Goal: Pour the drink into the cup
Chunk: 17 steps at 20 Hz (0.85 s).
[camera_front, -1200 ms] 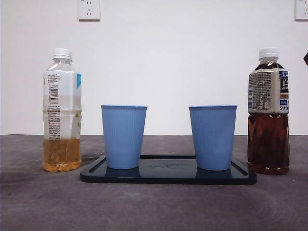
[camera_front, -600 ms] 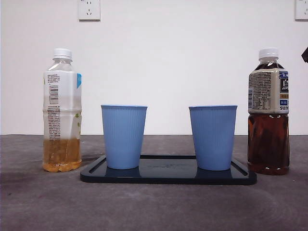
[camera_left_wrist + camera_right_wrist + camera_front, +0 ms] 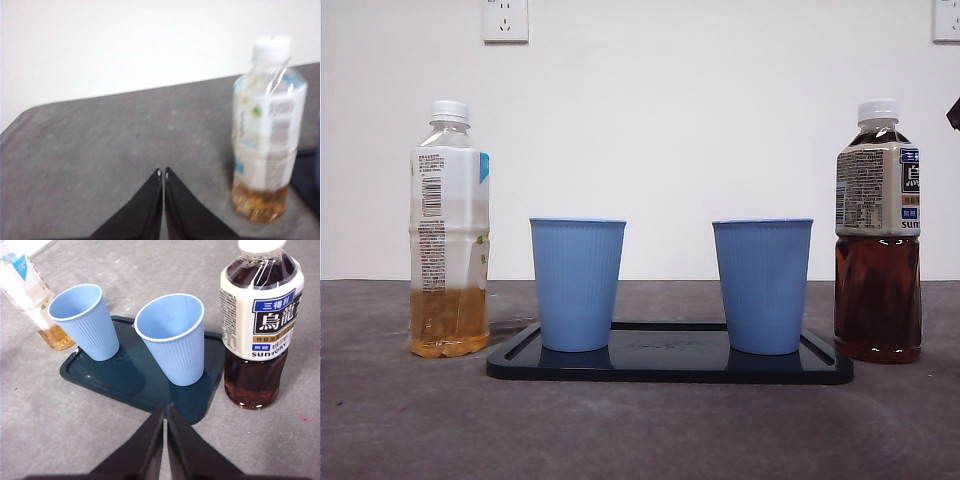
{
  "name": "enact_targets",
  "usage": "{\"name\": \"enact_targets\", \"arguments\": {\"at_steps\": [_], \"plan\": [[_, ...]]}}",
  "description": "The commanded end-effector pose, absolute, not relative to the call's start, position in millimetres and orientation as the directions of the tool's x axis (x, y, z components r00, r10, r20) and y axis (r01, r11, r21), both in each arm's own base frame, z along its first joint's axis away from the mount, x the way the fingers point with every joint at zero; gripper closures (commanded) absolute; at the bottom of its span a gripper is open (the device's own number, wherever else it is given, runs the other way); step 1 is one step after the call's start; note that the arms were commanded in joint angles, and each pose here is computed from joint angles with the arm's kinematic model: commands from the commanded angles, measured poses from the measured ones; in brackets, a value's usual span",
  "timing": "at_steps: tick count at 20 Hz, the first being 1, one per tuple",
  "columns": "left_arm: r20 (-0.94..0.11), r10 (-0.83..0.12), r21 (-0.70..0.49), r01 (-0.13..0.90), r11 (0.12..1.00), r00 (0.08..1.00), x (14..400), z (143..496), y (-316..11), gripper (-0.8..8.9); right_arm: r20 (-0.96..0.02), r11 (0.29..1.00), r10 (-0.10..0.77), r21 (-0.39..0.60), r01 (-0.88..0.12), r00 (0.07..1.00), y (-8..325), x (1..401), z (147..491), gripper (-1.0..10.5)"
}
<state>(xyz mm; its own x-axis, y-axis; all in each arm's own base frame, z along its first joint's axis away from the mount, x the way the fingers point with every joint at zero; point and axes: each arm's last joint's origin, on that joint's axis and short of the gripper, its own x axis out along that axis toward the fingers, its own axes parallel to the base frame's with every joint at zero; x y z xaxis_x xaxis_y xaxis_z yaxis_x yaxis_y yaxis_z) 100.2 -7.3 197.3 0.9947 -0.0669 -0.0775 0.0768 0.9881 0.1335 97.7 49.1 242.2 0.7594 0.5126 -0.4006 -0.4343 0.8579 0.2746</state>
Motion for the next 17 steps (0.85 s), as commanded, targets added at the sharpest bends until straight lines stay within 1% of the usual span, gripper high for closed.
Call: {"name": "enact_targets", "arguments": {"at_steps": [1,5,12,17], "plan": [[-0.081,-0.039,0.148,0.05,0.988,0.996,99.4,185.4,-4.5,8.07,-0.382,0.853,0.52,0.273,-0.445,0.764,49.7,97.8,247.2,9.4],[-0.105,-0.005,0.145,0.02,0.989,0.995,97.4,168.1,-1.1,8.07,-0.382,0.853,0.52,0.273,-0.445,0.764,49.7,97.8,247.2,9.4],[-0.189,0.005,0.143,0.022,0.99,0.982,94.5,151.7,-0.1,8.07,-0.382,0.853,0.52,0.273,-0.444,0.764,49.7,97.8,247.2,9.4],[-0.178,0.004,0.129,0.019,0.991,0.984,95.6,149.4,-0.2,8.07,-0.382,0.853,0.52,0.273,-0.445,0.764,49.7,97.8,247.2,9.4]]}}
